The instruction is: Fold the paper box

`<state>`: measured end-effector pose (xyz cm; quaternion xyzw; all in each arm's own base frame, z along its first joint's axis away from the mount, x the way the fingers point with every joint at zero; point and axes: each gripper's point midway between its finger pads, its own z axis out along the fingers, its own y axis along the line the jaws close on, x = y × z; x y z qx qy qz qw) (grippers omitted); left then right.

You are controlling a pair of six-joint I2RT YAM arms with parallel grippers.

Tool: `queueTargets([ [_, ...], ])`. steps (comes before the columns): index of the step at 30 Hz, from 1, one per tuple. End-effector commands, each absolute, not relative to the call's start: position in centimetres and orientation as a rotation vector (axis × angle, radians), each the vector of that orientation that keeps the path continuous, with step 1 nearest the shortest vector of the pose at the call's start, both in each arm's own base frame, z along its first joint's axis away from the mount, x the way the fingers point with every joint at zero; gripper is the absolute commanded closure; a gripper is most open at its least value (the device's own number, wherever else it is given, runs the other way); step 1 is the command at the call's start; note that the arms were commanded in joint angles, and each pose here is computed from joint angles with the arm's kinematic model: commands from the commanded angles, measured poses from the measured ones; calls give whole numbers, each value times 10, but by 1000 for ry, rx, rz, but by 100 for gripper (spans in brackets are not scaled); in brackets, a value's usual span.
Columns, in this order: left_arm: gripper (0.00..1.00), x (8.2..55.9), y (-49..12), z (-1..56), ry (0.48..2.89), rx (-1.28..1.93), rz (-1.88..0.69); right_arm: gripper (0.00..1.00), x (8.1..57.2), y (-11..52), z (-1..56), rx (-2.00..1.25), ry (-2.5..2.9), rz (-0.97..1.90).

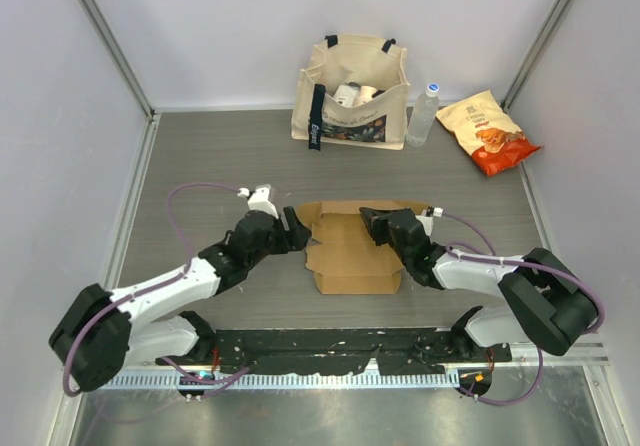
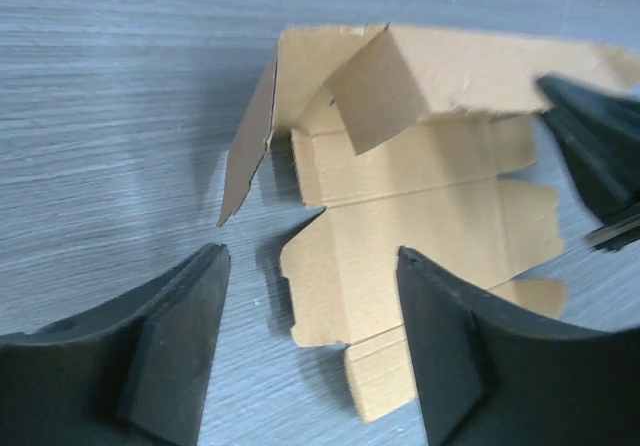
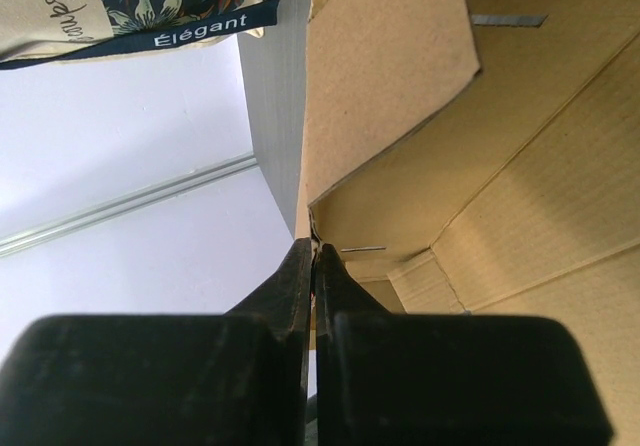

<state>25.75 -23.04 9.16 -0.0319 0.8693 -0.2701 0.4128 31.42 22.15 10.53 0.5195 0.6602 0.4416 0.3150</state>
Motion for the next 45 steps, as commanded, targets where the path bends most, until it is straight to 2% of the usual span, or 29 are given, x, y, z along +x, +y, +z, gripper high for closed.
queueTargets([
  [1,24,274,-203,125,2090,-101,-525,99,313,211,88,1391,1749,1080],
  [4,27,281,-190,123,2114,-127,-417,99,314,213,92,1392,1739,1099],
  [11,30,294,-200,106,2162,-64,-360,99,315,213,97,1390,1726,1117],
  [16,41,311,-204,102,2176,-61,-286,99,316,215,100,1375,1726,1124],
  [20,57,318,-220,106,2160,-43,-356,99,314,217,102,1293,1748,1120],
  [21,68,316,-228,105,2170,-22,-400,99,314,217,102,1284,1749,1121],
  [22,76,316,-233,105,2171,-17,-427,99,313,216,101,1274,1750,1117],
  [23,95,316,-239,109,2157,-17,-468,99,313,217,103,1264,1742,1125],
  [24,100,312,-243,105,2163,-11,-507,99,313,218,103,1252,1743,1127],
  [28,100,310,-250,118,2085,-44,-614,99,315,227,120,1129,1679,1244],
  [29,100,311,-249,120,2077,-47,-611,99,317,235,137,1097,1634,1320],
  [34,100,321,-244,134,2044,-50,-562,99,331,249,152,1044,1603,1347],
  [40,100,336,-249,159,1987,-25,-601,99,337,244,146,1041,1596,1287],
  [45,100,322,-276,168,1957,39,-808,99,334,245,140,1016,1553,1350],
])
